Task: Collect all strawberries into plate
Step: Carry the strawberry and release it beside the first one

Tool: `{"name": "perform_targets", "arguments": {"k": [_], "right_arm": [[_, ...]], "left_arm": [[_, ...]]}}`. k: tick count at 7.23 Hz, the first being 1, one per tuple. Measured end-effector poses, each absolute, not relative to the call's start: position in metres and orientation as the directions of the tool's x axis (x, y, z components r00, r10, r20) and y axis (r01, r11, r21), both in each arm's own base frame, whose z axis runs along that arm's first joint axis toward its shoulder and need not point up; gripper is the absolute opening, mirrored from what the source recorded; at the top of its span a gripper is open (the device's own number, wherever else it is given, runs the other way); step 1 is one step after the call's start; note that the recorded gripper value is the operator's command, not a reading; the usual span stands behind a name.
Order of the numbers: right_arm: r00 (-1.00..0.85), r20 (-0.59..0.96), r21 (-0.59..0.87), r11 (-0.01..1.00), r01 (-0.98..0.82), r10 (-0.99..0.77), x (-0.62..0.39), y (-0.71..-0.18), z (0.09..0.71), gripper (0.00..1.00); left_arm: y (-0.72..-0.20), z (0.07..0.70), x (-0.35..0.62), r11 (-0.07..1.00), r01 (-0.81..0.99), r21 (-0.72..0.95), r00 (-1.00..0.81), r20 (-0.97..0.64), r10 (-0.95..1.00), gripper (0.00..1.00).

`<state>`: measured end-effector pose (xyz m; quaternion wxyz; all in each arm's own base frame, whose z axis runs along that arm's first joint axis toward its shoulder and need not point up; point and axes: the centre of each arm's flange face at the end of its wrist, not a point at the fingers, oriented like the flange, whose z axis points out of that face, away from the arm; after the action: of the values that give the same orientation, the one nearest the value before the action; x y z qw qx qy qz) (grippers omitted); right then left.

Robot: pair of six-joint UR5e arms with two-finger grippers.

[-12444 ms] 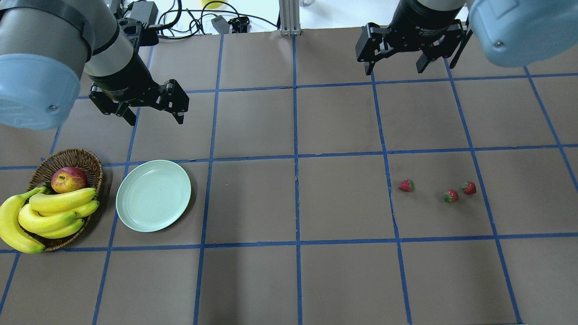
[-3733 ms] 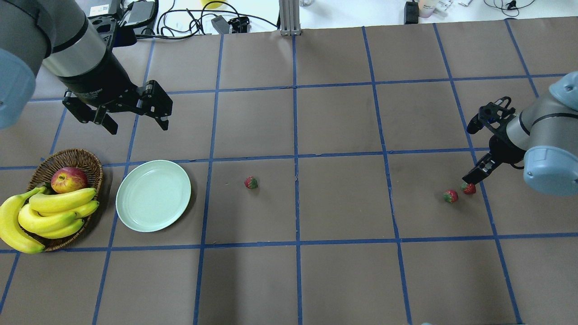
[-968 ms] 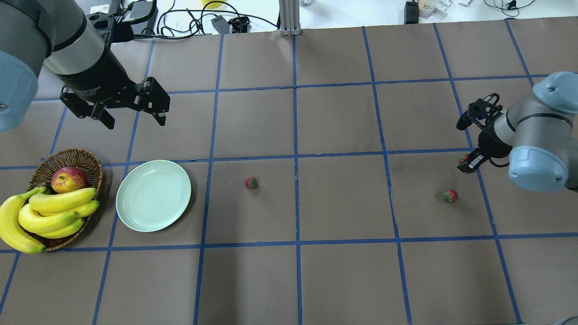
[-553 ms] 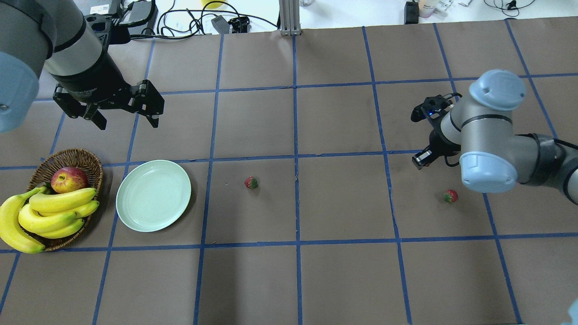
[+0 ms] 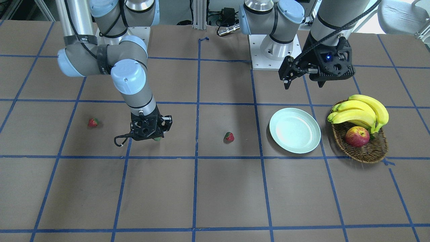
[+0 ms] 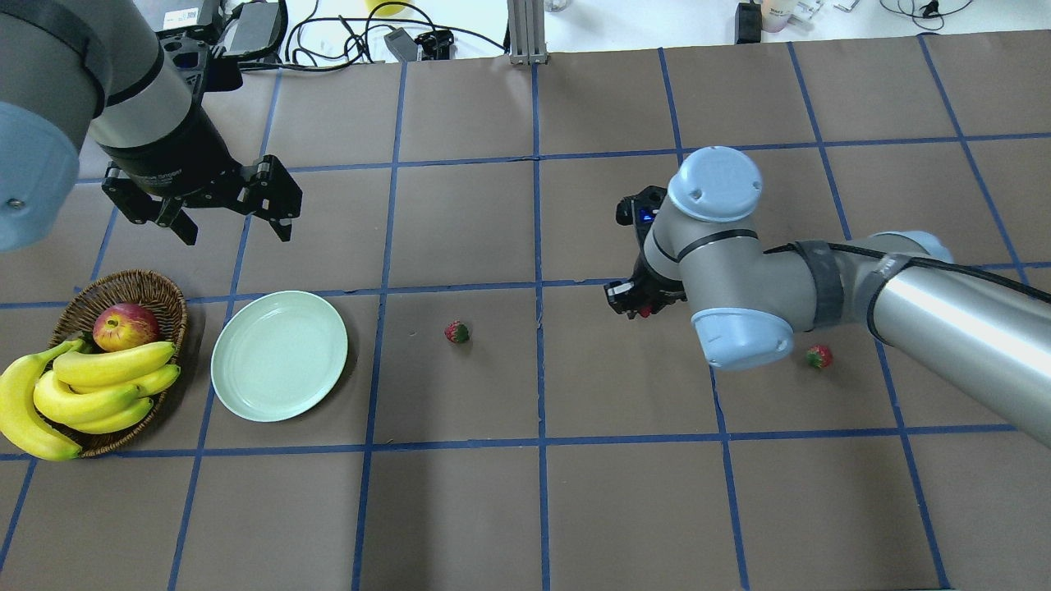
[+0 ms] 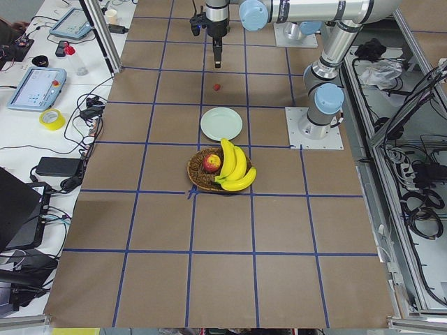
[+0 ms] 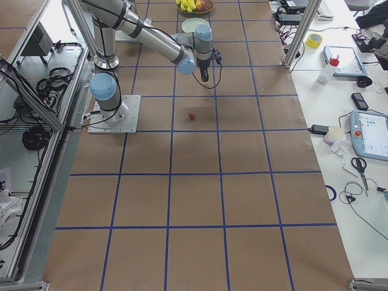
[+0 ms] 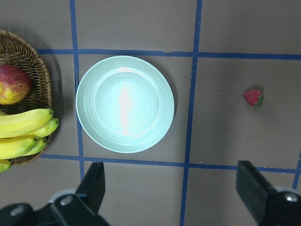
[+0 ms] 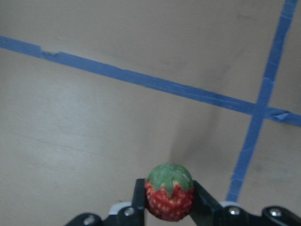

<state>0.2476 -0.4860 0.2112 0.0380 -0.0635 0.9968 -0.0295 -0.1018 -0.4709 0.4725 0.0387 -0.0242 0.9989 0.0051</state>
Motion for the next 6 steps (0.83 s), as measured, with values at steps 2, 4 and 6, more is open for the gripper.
{"name": "perform_targets", "arguments": {"k": [2, 4, 6], "right_arm": [[-0.995, -0.096, -0.059, 0.998, -0.007, -0.013, 0.317, -0.498, 0.204, 0.22], [-0.99, -0.129, -0.035, 0.997, 0.069, 0.064, 0.359, -0.503, 0.191, 0.23], [-0.987, -0.135, -0.017, 0.996, 0.092, 0.089, 0.377, -0.502, 0.179, 0.82]], "left_arm": [[-0.47, 0.472, -0.102, 0.999, -0.051, 0.009, -0.996, -0.073, -0.05, 1.0], [-0.47, 0.471, -0.103, 0.999, -0.05, 0.012, -0.996, -0.075, -0.049, 1.0], [-0.469, 0.47, -0.102, 0.999, -0.047, 0.014, -0.996, -0.079, -0.046, 1.0]]}}
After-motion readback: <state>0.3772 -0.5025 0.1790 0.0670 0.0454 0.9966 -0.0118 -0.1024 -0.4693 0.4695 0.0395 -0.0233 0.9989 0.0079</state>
